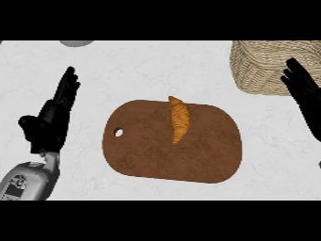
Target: Pick the croissant from the cutting board and place it in the basket
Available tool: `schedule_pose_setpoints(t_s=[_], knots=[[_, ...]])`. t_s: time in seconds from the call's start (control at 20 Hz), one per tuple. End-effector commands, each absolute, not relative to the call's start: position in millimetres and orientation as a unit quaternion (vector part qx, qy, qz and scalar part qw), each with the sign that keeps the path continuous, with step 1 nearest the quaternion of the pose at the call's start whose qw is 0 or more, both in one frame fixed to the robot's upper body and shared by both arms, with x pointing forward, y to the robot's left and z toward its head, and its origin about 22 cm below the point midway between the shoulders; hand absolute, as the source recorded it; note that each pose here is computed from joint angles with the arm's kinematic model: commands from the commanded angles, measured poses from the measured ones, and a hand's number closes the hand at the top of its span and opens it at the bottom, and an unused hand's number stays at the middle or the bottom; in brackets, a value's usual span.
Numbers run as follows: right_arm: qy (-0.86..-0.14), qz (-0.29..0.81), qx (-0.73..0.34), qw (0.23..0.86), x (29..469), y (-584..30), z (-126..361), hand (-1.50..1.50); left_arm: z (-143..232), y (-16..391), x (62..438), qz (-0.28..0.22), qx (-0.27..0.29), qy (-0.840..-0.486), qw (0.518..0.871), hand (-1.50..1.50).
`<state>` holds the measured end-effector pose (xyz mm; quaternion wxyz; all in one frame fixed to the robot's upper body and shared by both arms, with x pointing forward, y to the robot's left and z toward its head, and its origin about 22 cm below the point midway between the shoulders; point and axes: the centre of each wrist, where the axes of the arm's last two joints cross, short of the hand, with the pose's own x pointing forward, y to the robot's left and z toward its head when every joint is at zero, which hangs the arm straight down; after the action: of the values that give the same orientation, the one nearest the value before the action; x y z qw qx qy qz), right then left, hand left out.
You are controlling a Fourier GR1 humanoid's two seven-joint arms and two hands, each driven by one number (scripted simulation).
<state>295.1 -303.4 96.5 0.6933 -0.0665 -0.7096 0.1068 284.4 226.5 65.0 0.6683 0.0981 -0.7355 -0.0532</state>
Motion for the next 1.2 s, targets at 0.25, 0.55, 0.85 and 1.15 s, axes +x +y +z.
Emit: schedule_pose_setpoints(t_s=[0.25,0.55,0.85,1.15], knots=[[-0.772,0.203,0.155,0.582,328.3,-167.0,143.8,1.50,-24.2,235.1,249.1,-0.047,0.052,-0.545,0.835,0.00],[-0.740,0.387,0.166,0.525,287.7,-46.1,98.9,-1.50,-46.8,262.2,224.9,-0.059,0.056,-0.494,0.865,0.00],[-0.730,0.476,-0.079,0.483,318.1,-24.1,140.0,-1.50,-45.4,272.6,224.4,-0.036,0.066,-0.493,0.867,0.00],[-0.666,0.557,-0.251,0.428,326.1,-14.0,224.7,-1.50,-50.5,293.0,204.3,-0.026,0.077,-0.477,0.875,0.00]])
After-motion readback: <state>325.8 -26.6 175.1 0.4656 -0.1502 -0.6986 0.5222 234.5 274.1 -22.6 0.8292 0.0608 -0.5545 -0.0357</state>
